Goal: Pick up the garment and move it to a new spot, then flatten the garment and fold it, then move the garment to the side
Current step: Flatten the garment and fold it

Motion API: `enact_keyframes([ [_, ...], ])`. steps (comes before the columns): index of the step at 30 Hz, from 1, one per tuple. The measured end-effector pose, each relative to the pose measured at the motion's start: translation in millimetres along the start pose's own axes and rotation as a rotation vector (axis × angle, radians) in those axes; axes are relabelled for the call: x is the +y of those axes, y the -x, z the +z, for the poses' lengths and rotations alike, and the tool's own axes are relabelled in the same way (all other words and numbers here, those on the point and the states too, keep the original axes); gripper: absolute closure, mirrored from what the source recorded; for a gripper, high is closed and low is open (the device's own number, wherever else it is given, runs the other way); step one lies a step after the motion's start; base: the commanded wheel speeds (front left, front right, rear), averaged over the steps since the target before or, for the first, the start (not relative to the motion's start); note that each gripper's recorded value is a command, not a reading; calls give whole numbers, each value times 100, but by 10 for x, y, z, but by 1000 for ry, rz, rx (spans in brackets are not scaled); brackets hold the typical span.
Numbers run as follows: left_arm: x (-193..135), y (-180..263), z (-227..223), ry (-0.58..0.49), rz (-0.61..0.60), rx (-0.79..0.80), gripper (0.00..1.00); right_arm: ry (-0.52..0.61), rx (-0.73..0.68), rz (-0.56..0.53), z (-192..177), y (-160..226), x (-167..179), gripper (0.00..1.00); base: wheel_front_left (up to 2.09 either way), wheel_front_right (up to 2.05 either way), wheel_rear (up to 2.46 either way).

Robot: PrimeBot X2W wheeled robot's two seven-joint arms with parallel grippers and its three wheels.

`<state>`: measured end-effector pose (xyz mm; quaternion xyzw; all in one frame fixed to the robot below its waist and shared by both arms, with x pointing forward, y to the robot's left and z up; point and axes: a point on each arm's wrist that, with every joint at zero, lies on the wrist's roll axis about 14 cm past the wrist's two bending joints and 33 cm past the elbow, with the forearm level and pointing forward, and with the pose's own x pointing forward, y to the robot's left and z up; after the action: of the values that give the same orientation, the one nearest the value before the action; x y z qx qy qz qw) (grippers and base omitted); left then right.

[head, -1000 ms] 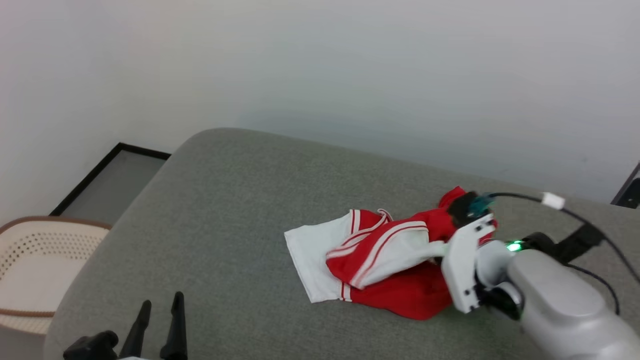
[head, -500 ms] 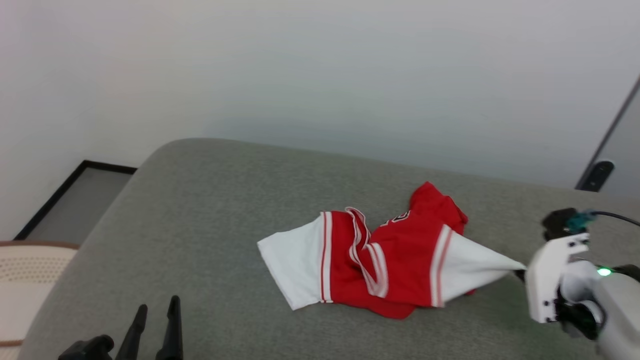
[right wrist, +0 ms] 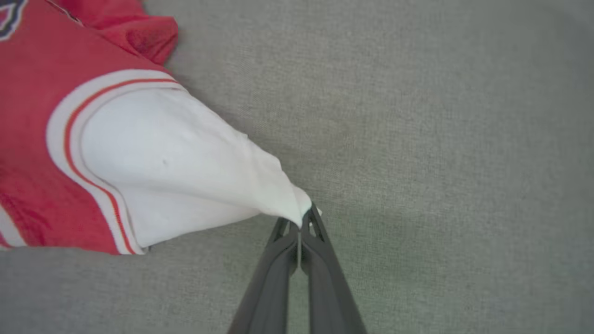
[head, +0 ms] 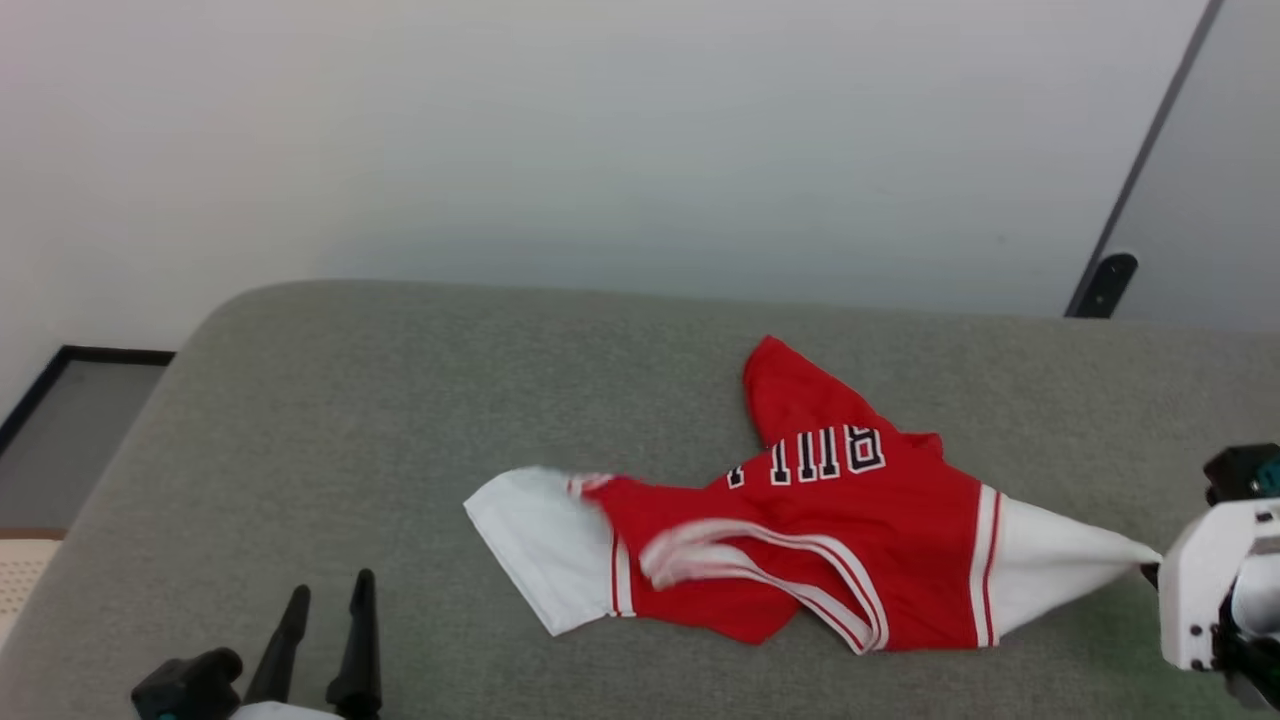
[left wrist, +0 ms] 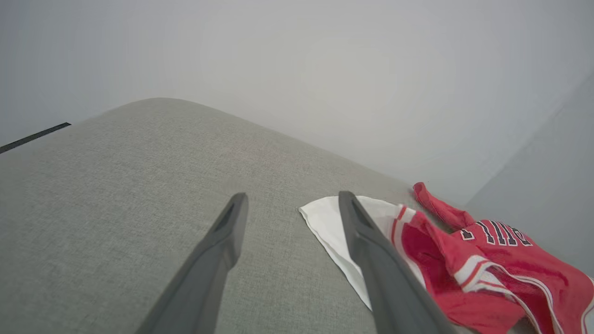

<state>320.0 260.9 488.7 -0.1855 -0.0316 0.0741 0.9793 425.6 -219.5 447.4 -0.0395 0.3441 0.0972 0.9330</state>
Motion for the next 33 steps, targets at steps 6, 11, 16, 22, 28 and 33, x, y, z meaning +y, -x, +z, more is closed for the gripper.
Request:
enact_keyframes([
  [6, -85, -60, -105, -5, -24, 34, 0, -31, 63, -37, -309, -2, -134, 100, 0, 0, 0],
  [11, -100, -72, -136, -16, -35, 49, 0, -58, 125, -37, -539, -45, -71, 100, 0, 0, 0],
  [16, -102, -85, -157, -26, -44, 60, 0, -54, 180, -43, -686, -61, -40, 70, 0, 0, 0],
  [22, -113, -143, -175, -32, -56, 72, 0, -24, 175, -40, -510, -34, -24, 0, 0, 0, 0],
  [28, -200, -209, -228, -8, -76, 86, 0, -7, 159, -41, -411, 102, -111, 0, 0, 0, 0],
  [33, -291, -263, -276, -3, -106, 103, 0, -4, 0, -61, -126, 243, -253, 0, 0, 0, 0],
])
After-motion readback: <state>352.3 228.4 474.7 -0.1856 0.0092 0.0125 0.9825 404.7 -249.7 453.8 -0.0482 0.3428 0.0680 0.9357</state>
